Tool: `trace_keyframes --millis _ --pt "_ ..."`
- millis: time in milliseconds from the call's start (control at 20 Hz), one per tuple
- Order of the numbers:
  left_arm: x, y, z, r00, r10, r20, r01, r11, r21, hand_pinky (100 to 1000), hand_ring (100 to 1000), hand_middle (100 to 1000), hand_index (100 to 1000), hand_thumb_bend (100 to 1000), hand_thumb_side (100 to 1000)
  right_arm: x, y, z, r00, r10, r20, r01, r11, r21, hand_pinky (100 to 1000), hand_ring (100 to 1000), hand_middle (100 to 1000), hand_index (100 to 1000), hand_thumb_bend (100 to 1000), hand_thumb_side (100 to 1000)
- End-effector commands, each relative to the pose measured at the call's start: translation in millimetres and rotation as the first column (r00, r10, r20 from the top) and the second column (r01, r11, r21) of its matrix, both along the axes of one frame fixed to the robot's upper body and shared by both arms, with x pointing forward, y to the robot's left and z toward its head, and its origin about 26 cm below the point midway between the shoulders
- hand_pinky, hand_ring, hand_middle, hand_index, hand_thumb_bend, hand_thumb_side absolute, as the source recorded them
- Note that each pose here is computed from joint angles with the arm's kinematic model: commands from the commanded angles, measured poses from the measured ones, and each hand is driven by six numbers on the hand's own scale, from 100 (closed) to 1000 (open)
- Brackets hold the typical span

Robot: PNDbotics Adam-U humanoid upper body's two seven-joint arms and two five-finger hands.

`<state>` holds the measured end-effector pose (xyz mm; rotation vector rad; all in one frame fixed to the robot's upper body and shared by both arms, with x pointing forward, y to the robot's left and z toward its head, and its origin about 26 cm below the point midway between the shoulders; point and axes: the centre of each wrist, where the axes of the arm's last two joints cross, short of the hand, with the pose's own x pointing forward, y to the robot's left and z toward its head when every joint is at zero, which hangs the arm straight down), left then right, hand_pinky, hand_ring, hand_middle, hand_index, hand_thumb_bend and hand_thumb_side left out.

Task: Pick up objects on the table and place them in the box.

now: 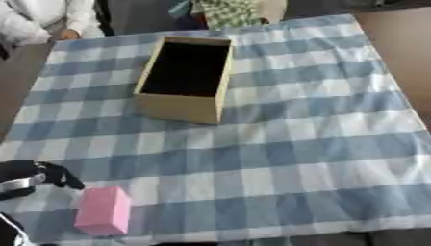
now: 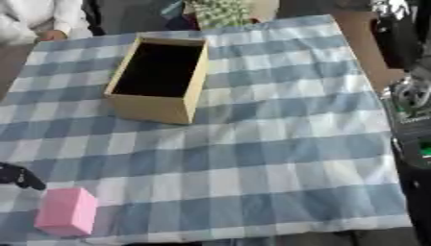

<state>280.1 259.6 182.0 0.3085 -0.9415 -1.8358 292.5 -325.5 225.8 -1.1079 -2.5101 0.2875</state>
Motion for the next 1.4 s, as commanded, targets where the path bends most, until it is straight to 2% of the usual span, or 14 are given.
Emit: trace_keyframes --millis 50,350,750,1000,1200,1400 --pt "-1.4 -0.7 3.2 0.999 0.005 0.047 -0.007 0.999 0.039 961 907 845 911 561 284 -2.4 -0.1 7.3 1.0 0.002 0.023 -0.002 1.0 -0.007 852 677 677 752 100 908" --pt "-1.6 -6.8 -0.1 0.997 -0.005 0.077 0.001 0.999 0.054 950 900 835 902 561 280 -2.4 0.2 6.7 1.0 0.004 0.021 -0.004 1.0 -0.003 852 677 676 751 100 909" --pt "-0.8 -15.1 -1.0 0.996 -0.008 0.094 0.006 1.0 0.027 882 839 799 891 558 268 -2.3 0.3 6.1 1.0 0.004 0.019 -0.004 1.0 0.004 852 676 675 750 100 908" --pt "-1.2 -17.2 -2.6 0.998 -0.015 0.061 0.014 1.0 0.018 889 858 851 895 533 267 -2.4 0.2 5.9 1.0 0.004 0.018 -0.004 1.0 0.005 852 675 674 749 100 909" --pt "1.1 -7.3 6.1 0.996 0.004 0.091 -0.004 1.0 0.008 900 864 851 899 514 286 -2.8 -1.0 6.0 1.0 -0.002 0.017 0.001 1.0 0.003 852 675 673 748 100 909" --pt "1.6 9.0 15.0 0.988 0.036 0.151 -0.04 0.999 0.019 923 886 873 921 562 296 -3.0 -1.5 6.2 1.0 -0.004 0.017 0.004 1.0 0.001 852 674 673 747 100 909"
